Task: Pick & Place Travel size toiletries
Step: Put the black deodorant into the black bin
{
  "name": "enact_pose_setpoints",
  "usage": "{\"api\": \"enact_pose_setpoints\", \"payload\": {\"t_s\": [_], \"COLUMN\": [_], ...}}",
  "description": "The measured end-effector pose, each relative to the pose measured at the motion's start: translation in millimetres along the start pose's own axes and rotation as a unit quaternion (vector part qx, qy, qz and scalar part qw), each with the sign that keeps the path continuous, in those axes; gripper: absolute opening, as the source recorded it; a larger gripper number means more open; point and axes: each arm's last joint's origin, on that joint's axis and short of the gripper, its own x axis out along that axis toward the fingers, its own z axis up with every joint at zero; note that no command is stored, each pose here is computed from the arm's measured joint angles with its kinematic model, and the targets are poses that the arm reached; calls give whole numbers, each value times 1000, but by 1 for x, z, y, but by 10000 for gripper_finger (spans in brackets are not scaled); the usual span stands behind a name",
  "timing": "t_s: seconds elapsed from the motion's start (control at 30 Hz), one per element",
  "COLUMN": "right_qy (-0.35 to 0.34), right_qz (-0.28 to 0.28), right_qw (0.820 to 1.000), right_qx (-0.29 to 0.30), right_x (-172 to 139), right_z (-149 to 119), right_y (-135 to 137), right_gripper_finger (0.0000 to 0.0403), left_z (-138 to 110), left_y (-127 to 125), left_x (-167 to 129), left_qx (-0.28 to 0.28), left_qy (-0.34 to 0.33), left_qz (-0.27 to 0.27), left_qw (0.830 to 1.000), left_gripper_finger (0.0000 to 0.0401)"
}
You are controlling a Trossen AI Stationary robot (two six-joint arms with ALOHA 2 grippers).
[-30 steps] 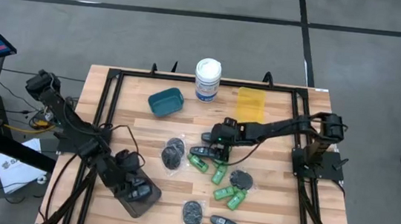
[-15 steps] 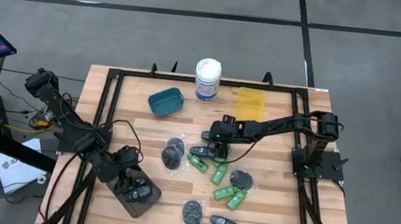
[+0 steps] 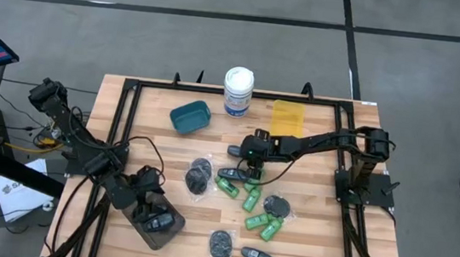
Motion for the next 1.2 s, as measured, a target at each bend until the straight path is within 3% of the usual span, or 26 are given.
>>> {"api": "enact_pose_setpoints", "payload": {"t_s": [0.17, 0.3, 0.5, 0.8, 1.0, 1.2], "right_qy": [-16, -45, -125, -268, -342, -351], "right_qz": [6, 2, 1, 29, 47, 60], "right_qw": [1000, 999, 992, 962, 935, 930], "right_qx": [-2, 4, 4, -42, -77, -89], "right_x": [-10, -24, -55, -111, -135, -138], "right_z": [3, 9, 24, 43, 50, 49], "right_y": [-2, -5, -2, 31, 55, 68], "right_gripper_finger": [101, 98, 98, 98, 98, 98], "left_z": [5, 11, 22, 49, 76, 95], "left_y": [-2, -2, -6, -3, 4, 11], "left_x": [-1, -2, -5, 1, 7, 7], "left_qx": [37, 80, 164, 256, 286, 310], "left_qy": [-49, -119, -219, -259, -277, -304], "left_qz": [10, 49, 119, 174, 134, 104], "left_qw": [998, 988, 955, 915, 907, 895], "left_gripper_finger": [314, 314, 314, 314, 314, 314]}}
